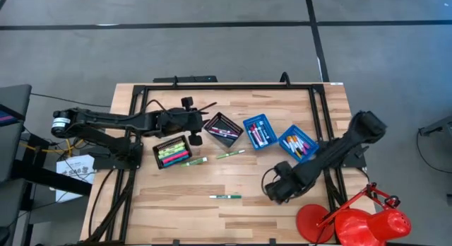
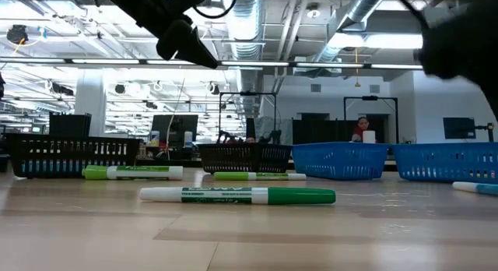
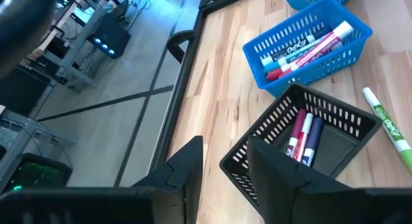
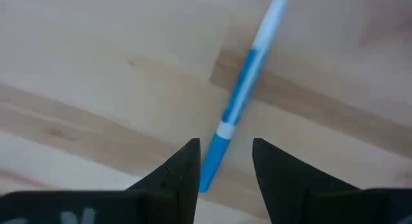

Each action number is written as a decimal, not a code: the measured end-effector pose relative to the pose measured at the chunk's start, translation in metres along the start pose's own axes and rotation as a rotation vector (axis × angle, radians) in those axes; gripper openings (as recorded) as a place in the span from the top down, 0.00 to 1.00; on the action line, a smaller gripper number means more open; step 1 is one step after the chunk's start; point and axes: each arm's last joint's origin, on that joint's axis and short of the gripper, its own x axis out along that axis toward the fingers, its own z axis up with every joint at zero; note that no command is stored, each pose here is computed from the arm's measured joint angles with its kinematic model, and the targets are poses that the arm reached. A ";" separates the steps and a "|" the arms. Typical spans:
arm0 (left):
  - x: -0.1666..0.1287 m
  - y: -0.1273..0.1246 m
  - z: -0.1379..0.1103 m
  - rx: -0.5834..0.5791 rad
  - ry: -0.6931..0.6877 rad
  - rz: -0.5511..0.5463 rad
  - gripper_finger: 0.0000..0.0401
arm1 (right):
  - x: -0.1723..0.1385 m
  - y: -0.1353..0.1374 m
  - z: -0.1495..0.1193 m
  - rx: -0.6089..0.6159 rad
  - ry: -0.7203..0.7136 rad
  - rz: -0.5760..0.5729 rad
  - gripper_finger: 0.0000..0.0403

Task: Pick & Place Markers
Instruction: Put the small blue marker into the right black bin, then put the small dark green marker into the right black bin

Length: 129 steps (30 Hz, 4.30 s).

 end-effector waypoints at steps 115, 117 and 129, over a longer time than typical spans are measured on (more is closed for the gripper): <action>-0.005 -0.064 -0.039 -0.308 -0.045 -0.576 0.71 | 0.066 0.134 0.044 -1.107 -0.445 0.425 0.71; -0.005 -0.064 -0.039 -0.308 -0.045 -0.576 0.71 | 0.072 0.133 0.042 -1.116 -0.432 0.413 0.71; -0.005 -0.063 -0.037 -0.312 -0.060 -0.573 0.71 | 0.082 0.136 0.056 -1.133 -0.438 0.407 0.92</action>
